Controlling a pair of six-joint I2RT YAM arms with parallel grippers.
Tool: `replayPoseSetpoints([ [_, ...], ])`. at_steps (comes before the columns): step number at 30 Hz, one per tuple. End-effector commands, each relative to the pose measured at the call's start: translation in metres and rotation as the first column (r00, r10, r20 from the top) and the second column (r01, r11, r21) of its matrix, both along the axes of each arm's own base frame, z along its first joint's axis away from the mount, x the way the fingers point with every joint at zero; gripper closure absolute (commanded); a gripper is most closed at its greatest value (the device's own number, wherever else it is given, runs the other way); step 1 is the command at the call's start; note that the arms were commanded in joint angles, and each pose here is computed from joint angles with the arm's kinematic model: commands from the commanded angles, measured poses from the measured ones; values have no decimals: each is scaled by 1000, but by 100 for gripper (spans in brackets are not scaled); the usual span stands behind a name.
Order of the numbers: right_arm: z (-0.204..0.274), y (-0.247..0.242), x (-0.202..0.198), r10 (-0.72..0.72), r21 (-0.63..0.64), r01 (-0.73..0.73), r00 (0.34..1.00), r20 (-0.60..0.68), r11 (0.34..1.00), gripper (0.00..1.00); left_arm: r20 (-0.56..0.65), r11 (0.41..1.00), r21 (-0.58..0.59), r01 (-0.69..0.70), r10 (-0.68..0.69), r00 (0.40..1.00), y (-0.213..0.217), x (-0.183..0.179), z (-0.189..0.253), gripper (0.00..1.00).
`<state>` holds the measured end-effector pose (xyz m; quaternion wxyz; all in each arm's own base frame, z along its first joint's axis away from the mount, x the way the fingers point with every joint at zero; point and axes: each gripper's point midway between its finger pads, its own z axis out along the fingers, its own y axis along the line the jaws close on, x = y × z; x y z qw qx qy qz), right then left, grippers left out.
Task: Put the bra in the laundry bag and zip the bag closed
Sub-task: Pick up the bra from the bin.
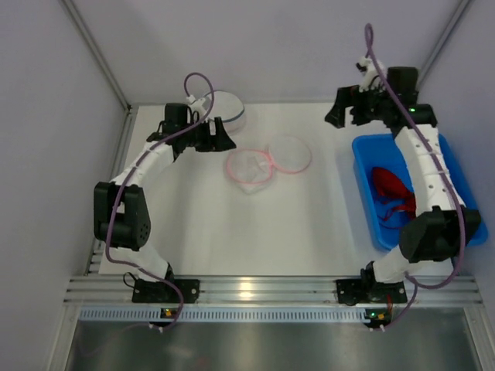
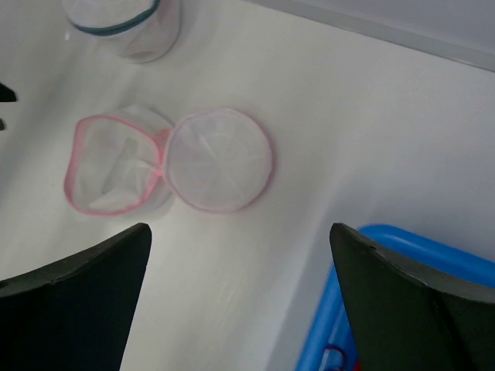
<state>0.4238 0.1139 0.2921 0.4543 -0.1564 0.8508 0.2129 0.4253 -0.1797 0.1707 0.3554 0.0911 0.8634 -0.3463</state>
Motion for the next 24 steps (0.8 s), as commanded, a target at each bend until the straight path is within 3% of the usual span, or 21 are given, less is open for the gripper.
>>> replayPoseSetpoints([
  [1,16,-72,-39,3,-89,-4,1000,-7,996,1,124,997,53,59,-65,990,8,-11,47,12],
  [3,1,-122,-60,-70,-112,59,993,-91,992,1,177,993,79,84,-97,979,11,-19,65,5],
  [5,-19,-153,-78,-77,-174,49,984,-159,984,7,199,992,88,89,-105,974,13,-29,77,2],
  [9,-64,-208,-91,-181,-215,121,942,-283,969,29,178,995,51,80,-88,980,11,-40,85,2],
  [12,-88,-214,-81,-237,-232,169,922,-306,958,39,146,997,7,75,-75,986,8,-48,88,2],
  [15,-120,-210,-68,-283,-295,184,896,-342,938,42,140,999,28,38,-42,989,16,-51,82,2],
  [24,-205,-184,-51,-315,-400,134,844,-433,907,40,113,999,37,-22,18,993,44,-53,75,2],
])
